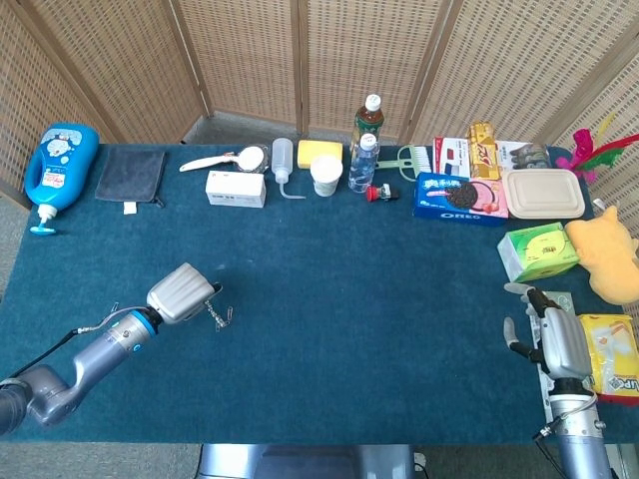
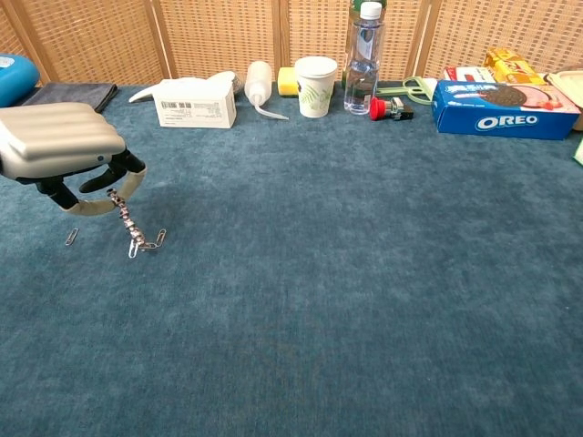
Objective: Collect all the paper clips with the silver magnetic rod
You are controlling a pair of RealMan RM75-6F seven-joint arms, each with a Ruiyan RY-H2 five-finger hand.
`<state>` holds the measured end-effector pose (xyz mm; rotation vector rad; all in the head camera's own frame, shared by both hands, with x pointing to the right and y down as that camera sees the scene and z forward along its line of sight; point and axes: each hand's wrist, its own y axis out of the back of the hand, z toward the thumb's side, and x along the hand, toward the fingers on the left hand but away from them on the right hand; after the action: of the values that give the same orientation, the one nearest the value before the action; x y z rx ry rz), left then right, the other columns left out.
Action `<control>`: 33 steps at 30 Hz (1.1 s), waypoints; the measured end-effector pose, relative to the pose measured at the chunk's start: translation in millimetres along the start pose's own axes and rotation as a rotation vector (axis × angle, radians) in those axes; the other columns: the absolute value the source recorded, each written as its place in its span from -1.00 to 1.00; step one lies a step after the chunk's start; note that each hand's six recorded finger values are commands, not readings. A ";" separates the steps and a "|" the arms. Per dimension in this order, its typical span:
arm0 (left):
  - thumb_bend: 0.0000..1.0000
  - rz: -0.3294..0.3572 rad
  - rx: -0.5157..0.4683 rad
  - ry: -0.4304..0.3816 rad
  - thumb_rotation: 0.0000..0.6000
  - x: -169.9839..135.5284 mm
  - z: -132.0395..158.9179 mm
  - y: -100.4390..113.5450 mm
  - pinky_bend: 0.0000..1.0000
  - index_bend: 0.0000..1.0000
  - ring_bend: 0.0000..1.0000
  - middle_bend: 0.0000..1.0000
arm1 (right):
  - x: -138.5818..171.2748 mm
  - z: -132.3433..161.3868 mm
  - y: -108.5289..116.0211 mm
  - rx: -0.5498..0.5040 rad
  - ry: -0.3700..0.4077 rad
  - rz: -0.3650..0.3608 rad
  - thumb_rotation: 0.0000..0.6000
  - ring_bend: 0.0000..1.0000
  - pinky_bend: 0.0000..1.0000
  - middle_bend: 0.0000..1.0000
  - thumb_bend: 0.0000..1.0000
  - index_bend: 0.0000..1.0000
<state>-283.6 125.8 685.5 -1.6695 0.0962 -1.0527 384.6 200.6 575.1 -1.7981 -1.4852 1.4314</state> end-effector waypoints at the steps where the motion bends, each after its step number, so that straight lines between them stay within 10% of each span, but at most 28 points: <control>1: 0.36 -0.001 0.000 0.001 1.00 0.8 -0.3 -0.3 0.46 0.36 0.57 0.46 | 0.0 -0.2 -0.1 -0.001 -0.002 0.001 1.00 -0.37 -0.22 -0.36 0.02 -0.44; 33: 0.36 0.034 -0.018 0.035 1.00 13.8 -13.7 8.0 0.46 0.36 0.57 0.46 | -3.7 -0.7 -2.3 0.010 -0.019 0.009 1.00 -0.35 -0.22 -0.36 0.02 -0.44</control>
<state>-281.1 105.0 687.0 -1.6603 0.1574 -1.0586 384.5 198.4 578.9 -1.7926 -1.4783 1.4614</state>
